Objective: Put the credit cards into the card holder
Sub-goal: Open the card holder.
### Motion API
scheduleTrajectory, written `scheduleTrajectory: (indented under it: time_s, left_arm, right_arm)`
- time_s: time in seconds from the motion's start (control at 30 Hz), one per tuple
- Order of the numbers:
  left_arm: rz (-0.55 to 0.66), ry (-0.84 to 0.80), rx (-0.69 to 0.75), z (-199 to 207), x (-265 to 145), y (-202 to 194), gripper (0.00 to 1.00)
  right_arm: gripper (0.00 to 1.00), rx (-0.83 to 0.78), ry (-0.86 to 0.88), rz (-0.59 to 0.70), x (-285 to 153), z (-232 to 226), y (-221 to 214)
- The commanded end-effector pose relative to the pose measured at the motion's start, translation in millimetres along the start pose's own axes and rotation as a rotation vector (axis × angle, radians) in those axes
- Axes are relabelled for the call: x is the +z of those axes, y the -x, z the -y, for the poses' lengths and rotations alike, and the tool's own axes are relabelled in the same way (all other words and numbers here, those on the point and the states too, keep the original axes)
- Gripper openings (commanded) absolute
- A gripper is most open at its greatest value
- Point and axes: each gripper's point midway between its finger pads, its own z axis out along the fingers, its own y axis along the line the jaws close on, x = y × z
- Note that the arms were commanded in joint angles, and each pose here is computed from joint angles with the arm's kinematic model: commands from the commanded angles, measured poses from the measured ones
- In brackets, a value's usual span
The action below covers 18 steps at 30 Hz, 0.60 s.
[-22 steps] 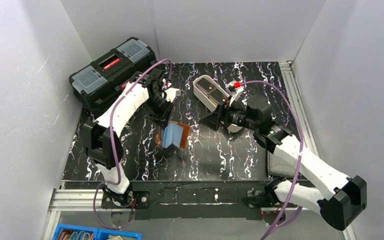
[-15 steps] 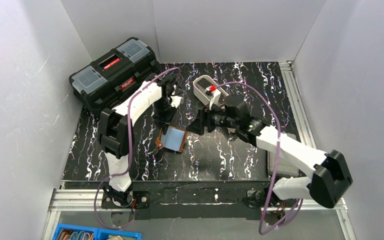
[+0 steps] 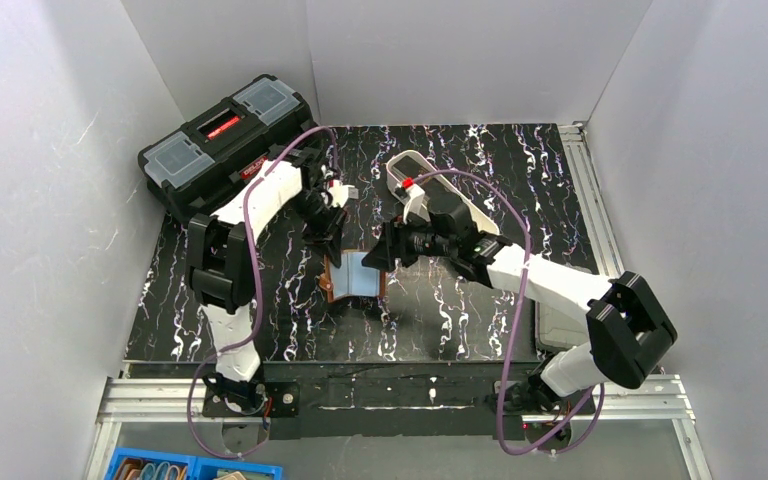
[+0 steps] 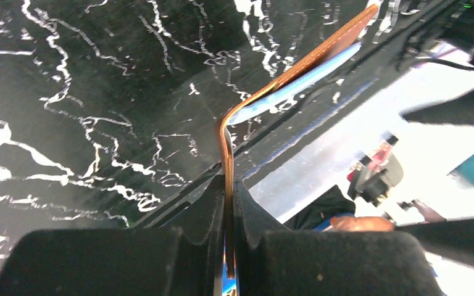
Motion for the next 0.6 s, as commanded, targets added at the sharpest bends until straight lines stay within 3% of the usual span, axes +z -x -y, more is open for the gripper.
scheduleTrajectory:
  time_s: [0.0, 0.27, 0.57]
  left_arm:
    - [0.086, -0.258, 0.111, 34.0, -14.7, -0.8, 0.00]
    - [0.087, -0.405, 0.184, 42.8, -7.8, 1.2, 0.00]
    - [0.103, -0.563, 0.261, 66.0, -32.1, 2.1, 0.00]
  right_arm:
    - [0.71, 0.029, -0.042, 0.047, -7.3, 17.9, -3.9]
    - [0.69, 0.127, -0.096, 0.007, -16.6, 56.3, -29.6]
    - [0.66, 0.139, 0.070, 0.012, -20.4, 33.7, -22.0]
